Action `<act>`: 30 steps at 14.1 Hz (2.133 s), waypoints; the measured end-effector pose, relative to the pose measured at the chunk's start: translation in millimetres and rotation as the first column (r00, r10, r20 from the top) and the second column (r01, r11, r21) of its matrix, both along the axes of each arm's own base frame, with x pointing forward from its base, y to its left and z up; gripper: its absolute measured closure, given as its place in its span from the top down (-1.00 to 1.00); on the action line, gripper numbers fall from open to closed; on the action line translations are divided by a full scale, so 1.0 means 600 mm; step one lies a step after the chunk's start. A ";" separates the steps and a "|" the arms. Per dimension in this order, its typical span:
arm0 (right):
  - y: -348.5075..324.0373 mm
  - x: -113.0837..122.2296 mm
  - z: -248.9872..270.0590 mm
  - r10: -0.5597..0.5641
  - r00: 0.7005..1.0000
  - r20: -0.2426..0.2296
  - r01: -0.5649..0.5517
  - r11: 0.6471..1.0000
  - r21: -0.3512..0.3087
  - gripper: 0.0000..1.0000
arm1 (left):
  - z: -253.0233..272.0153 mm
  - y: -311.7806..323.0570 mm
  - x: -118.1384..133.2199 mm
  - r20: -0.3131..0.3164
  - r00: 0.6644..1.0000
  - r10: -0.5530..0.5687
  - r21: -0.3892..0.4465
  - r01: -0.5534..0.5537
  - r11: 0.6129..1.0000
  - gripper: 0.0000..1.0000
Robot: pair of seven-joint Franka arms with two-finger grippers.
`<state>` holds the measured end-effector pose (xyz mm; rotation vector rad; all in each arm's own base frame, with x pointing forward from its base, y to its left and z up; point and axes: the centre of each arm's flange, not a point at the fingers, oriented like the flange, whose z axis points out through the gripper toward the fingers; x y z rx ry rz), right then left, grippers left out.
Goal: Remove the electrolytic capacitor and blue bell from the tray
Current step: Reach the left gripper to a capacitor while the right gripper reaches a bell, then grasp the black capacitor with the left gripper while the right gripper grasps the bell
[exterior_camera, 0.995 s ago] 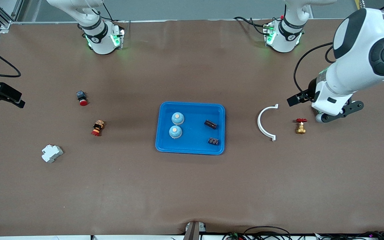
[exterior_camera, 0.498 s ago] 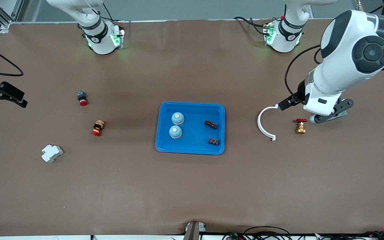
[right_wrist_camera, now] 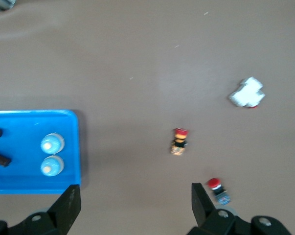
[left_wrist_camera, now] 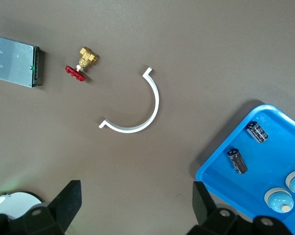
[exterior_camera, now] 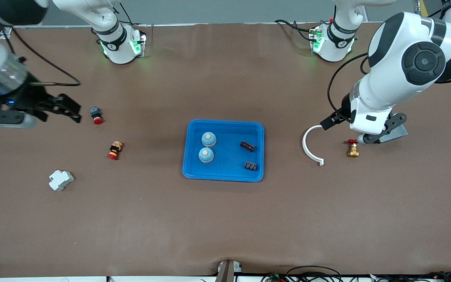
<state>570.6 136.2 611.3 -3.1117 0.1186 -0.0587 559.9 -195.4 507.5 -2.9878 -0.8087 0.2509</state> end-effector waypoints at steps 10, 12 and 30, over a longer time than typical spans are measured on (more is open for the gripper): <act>0.313 0.005 -0.206 -0.102 0.995 -0.015 0.102 0.995 0.002 1.00 | -0.124 -0.064 0.015 0.036 0.991 0.132 -0.021 -0.131 0.991 1.00; 0.348 0.013 -0.263 -0.089 0.996 -0.017 0.089 0.996 0.009 1.00 | -0.166 -0.063 0.009 0.049 0.986 0.158 -0.032 -0.157 0.987 1.00; 0.441 0.034 -0.575 0.068 0.997 -0.025 -0.067 0.998 0.020 1.00 | -0.402 -0.210 -0.044 0.038 0.882 0.470 -0.142 -0.461 0.876 0.69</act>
